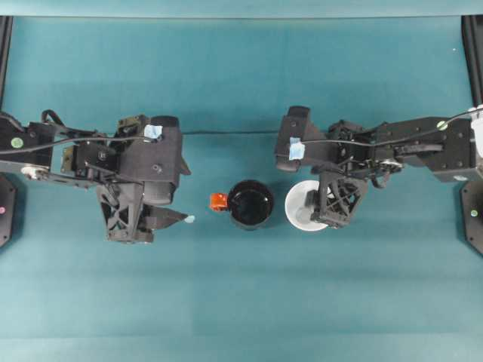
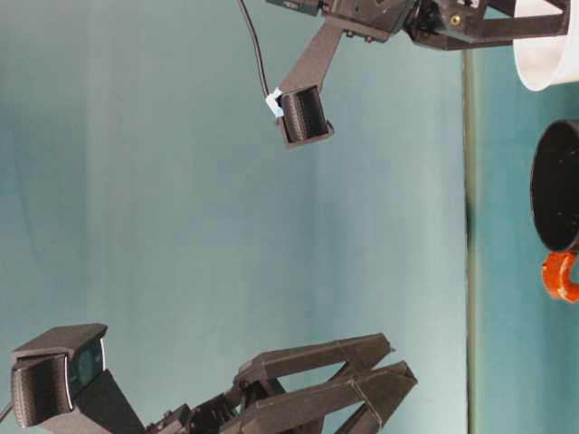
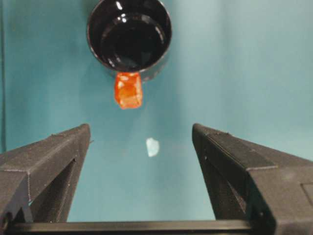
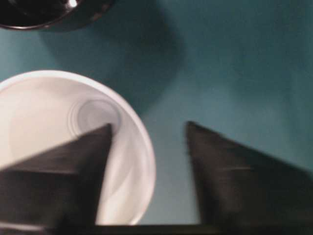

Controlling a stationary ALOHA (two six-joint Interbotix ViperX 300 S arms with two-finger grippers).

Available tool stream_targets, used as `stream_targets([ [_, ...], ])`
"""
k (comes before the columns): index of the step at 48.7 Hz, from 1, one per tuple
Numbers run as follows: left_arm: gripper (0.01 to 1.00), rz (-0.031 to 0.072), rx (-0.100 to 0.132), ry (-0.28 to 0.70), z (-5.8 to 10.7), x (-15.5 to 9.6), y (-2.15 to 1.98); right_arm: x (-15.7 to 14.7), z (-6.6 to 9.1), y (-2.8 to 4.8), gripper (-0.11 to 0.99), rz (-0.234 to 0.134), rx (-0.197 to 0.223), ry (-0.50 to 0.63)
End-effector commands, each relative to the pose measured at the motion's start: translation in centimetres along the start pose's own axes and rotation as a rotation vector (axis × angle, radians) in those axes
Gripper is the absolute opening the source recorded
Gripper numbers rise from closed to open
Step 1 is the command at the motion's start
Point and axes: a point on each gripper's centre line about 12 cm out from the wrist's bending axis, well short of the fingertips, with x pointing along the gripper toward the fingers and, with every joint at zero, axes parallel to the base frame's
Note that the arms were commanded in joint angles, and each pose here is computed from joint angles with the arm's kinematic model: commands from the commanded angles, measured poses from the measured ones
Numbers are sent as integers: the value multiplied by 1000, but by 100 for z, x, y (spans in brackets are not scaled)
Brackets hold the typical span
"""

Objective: Put the paper cup into the moved red handle cup holder.

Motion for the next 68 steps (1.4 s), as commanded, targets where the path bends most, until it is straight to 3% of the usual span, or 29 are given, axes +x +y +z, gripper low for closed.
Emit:
stream_targets([
  [1, 899, 2, 4, -18, 46, -35, 0, -39, 71, 33, 107, 6, -2, -24],
  [5, 899, 2, 5, -18, 46, -35, 0, -47, 86, 40, -15, 7, -3, -27],
  [10, 899, 2, 8, -18, 46, -35, 0, -62, 115, 46, -88, 9, -1, -33],
  [27, 895, 2, 4, -21, 50, -35, 0, -183, 126, 53, -103, 7, -2, -2],
  [32, 895, 2, 2, -25, 54, -40, 0, -432, 214, 40, -103, 8, 2, -22],
  [42, 894, 2, 1, -29, 71, -48, 1, -1149, 435, -109, -103, 2, 51, -110],
  [47, 894, 2, 1, -29, 63, -53, 1, -1384, 487, -134, -103, 2, 58, -144],
  [62, 894, 2, -1, -31, 62, -72, 1, -1481, 599, -77, -103, 13, 52, -172],
  [68, 894, -6, 7, -34, 80, -85, -40, -1462, 704, 1, -103, 26, 38, -176],
])
